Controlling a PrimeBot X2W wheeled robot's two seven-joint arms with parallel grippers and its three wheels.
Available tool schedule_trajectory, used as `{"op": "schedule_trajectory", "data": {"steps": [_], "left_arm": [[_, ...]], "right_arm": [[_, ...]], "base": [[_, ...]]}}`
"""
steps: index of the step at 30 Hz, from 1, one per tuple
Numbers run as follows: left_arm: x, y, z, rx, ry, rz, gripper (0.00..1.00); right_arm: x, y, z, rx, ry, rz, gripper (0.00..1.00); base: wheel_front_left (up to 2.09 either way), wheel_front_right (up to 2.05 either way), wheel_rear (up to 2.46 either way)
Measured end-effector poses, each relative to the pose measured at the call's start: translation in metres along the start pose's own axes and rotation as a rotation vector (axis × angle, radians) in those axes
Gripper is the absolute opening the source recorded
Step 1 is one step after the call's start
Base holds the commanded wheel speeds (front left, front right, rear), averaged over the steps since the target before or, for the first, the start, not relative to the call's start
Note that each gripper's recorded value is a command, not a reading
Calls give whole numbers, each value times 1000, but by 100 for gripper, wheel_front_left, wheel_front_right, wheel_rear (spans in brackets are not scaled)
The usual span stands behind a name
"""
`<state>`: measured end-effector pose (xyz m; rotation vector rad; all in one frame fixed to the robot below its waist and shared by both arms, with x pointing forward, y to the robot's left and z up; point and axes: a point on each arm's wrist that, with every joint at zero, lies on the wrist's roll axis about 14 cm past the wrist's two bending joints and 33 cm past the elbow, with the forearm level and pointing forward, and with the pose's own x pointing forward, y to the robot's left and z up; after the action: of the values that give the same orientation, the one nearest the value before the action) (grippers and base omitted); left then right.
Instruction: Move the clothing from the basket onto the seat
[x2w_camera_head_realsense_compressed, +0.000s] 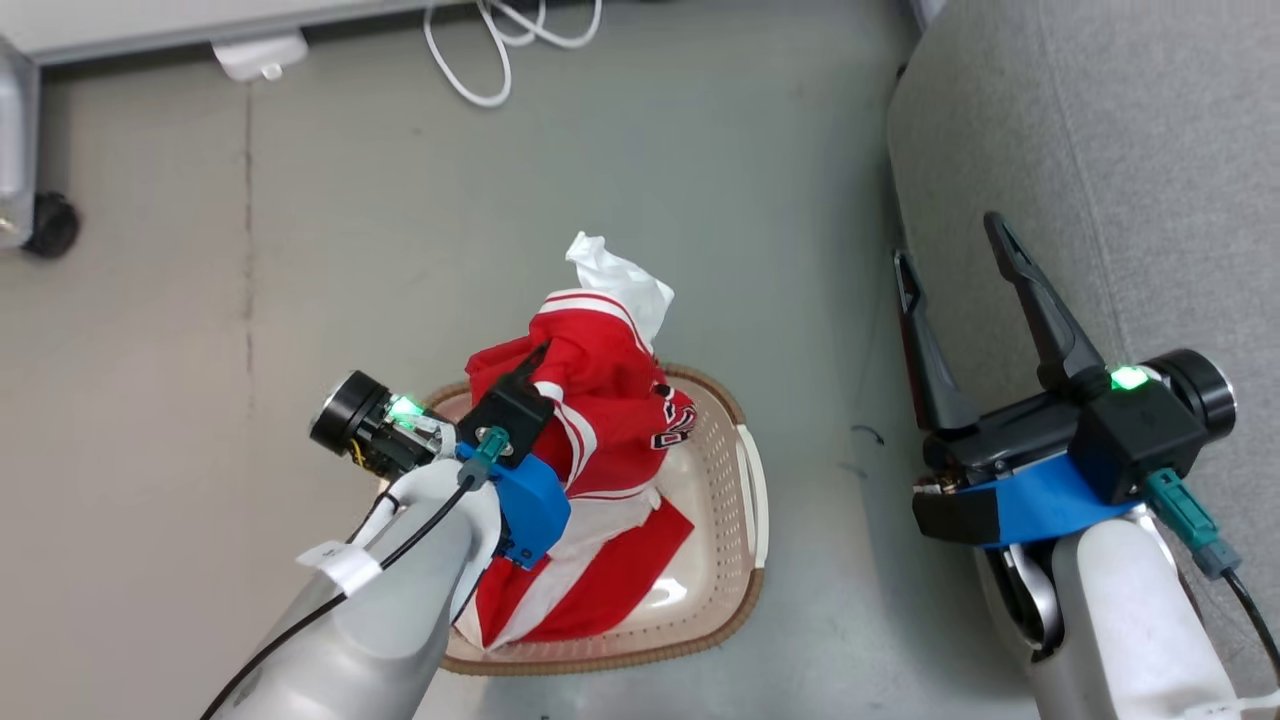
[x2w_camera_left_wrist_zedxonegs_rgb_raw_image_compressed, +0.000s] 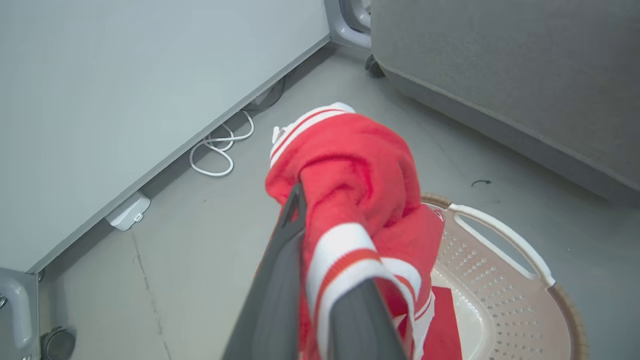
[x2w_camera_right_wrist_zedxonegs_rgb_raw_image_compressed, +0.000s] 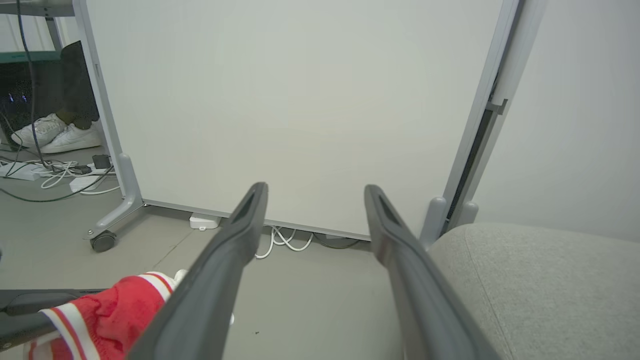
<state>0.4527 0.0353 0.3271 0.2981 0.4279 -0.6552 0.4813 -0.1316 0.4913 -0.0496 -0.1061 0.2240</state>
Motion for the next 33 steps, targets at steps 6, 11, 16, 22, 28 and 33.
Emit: {"op": "schedule_trajectory", "data": {"steps": [6, 11, 16, 22, 28, 33], "left_arm": [[-23, 18, 48, -51, -149, 87, 0], [-40, 28, 92, -60, -285, 134, 0], [-56, 37, 137, -64, -421, 157, 0], [-74, 40, 184, -72, -560, 146, 0], [-92, 40, 232, -35, -692, 120, 0], [-101, 30, 256, 9, -754, 80, 0]], "right_arm": [[-12, 3, 22, -1, -37, -1, 100], [-21, 6, 35, -3, -59, -1, 100], [-28, 9, 43, 1, -73, 3, 100], [-34, 11, 53, 2, -92, 3, 100], [-39, 10, 57, 8, -100, -1, 100], [-42, 10, 57, 17, -100, -5, 100]], "base": [[0, 0, 0], [0, 0, 0], [0, 0, 0], [0, 0, 0], [0, 0, 0], [0, 0, 0]]}}
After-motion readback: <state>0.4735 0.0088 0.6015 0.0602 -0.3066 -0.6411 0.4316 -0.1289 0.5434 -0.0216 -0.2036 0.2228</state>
